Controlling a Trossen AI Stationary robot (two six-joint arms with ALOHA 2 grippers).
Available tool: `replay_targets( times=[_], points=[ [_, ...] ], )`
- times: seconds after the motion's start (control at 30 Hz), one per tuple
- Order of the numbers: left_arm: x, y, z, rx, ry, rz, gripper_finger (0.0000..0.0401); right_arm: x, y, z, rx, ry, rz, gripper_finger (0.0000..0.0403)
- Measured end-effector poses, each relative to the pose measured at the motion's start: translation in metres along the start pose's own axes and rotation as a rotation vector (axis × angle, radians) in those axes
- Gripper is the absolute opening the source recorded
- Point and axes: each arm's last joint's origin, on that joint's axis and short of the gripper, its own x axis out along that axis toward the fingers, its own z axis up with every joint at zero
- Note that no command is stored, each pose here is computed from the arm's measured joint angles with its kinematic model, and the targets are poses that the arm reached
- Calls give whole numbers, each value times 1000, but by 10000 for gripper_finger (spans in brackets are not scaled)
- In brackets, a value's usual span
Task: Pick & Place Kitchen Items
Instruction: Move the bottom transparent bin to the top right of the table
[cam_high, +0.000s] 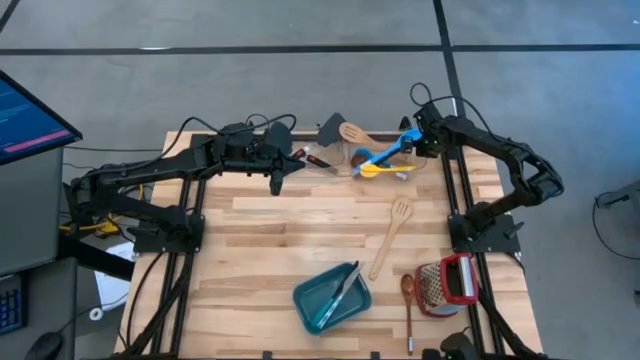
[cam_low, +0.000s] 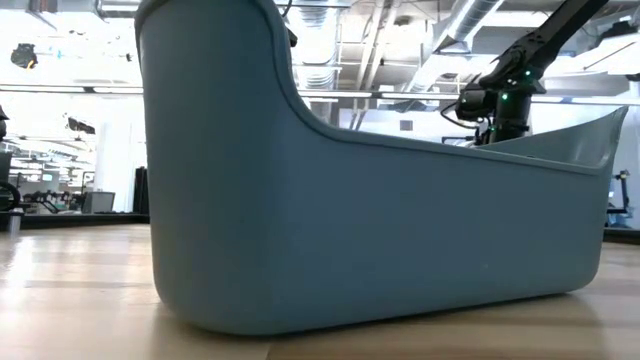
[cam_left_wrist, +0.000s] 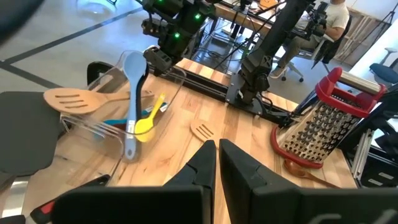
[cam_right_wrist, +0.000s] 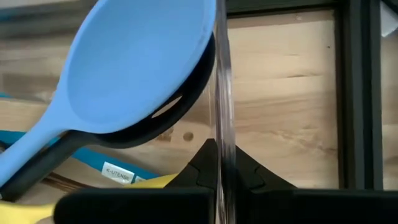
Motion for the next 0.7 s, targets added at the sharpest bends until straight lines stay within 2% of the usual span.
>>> replay_targets(
  times=[0.23,0.53,0.7],
  points=[
    [0,0,0,0,0,0,7,0,0,0,19,6,10,7],
    [0,0,0,0,0,0,7,0,1,0,-14,10,28,66],
    [0,0,0,-1,1,0,7,-4,0,-1,-37,7,36,84]
  ],
)
